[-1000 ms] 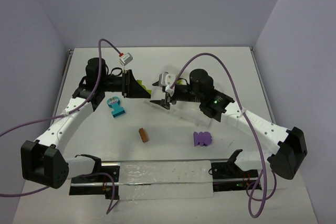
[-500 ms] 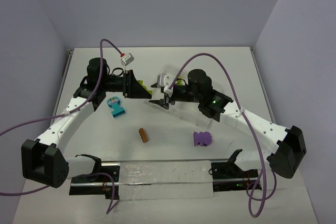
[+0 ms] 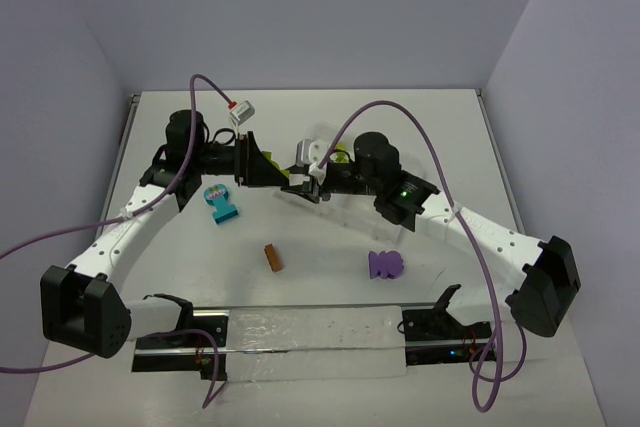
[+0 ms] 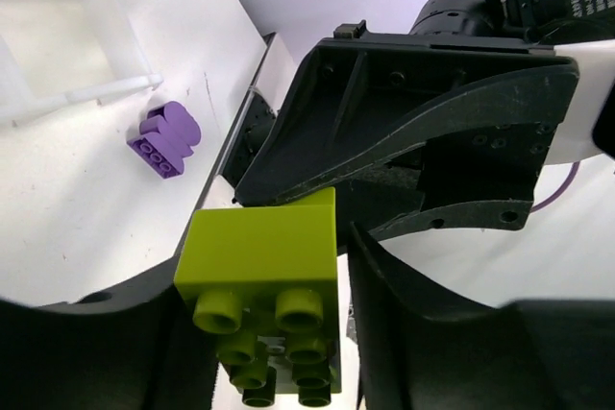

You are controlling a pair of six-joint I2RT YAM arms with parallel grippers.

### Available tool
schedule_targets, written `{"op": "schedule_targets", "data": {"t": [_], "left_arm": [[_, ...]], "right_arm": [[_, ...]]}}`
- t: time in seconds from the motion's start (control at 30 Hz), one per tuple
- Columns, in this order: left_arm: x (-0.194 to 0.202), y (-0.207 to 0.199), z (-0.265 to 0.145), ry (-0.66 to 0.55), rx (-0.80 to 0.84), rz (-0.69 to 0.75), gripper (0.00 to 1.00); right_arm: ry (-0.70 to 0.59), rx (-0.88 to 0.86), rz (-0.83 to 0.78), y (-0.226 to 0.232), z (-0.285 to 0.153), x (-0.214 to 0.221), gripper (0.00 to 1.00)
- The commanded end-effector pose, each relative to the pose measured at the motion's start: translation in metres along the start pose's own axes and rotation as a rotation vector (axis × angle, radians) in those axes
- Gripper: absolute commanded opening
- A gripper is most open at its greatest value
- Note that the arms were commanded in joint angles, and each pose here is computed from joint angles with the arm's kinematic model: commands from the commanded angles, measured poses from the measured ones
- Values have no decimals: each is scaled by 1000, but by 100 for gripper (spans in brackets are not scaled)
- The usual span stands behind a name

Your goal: Sort the legos into containers by color

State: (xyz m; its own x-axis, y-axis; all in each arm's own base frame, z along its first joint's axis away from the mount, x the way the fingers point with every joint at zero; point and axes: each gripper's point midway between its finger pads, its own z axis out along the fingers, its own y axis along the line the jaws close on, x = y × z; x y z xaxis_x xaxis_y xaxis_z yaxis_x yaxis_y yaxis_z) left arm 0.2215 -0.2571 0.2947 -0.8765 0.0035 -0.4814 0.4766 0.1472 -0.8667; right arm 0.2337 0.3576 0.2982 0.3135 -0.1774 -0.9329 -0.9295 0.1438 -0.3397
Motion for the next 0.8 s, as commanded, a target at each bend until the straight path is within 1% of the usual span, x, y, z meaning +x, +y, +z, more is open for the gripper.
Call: {"op": "schedule_targets", "data": {"t": [0.0,0.03,0.1,0.23,0.3,0.37,0.47,0.63,0.7,0.77], "left_arm": [[-6,-19,-1,1,31,105,84],[-6,-19,-1,2,32,108,86],[-5,-21,-2,4,27,111,99],[-6,-12,-5,4,-20,99,99],[-6,-14,-6,5,-17,87,94],[-6,-14,-7,3,-22,91,84],[-7,-9,-12,-9,-49,88,74],[-9,-9,-16,-34,-38,81,57],[-11,-8,-17,-38,-37,79,51],[-11,-6,-17,-41,-44,74,51]], "right_arm": [[-63,55,-26,-13,-2,-25,0],[-64,61,-28,-14,-2,-25,0],[-65,76,-29,-14,-5,-24,0],[-51,89,-29,-14,-8,-19,0],[-50,92,-30,-14,-9,-18,0],[-48,92,-29,-14,-10,-17,0],[-44,93,-21,-13,-11,-15,0],[-46,86,-17,-13,-10,-16,0],[-50,86,-17,-13,-10,-17,0],[-44,82,-19,-13,-10,-16,0]]}}
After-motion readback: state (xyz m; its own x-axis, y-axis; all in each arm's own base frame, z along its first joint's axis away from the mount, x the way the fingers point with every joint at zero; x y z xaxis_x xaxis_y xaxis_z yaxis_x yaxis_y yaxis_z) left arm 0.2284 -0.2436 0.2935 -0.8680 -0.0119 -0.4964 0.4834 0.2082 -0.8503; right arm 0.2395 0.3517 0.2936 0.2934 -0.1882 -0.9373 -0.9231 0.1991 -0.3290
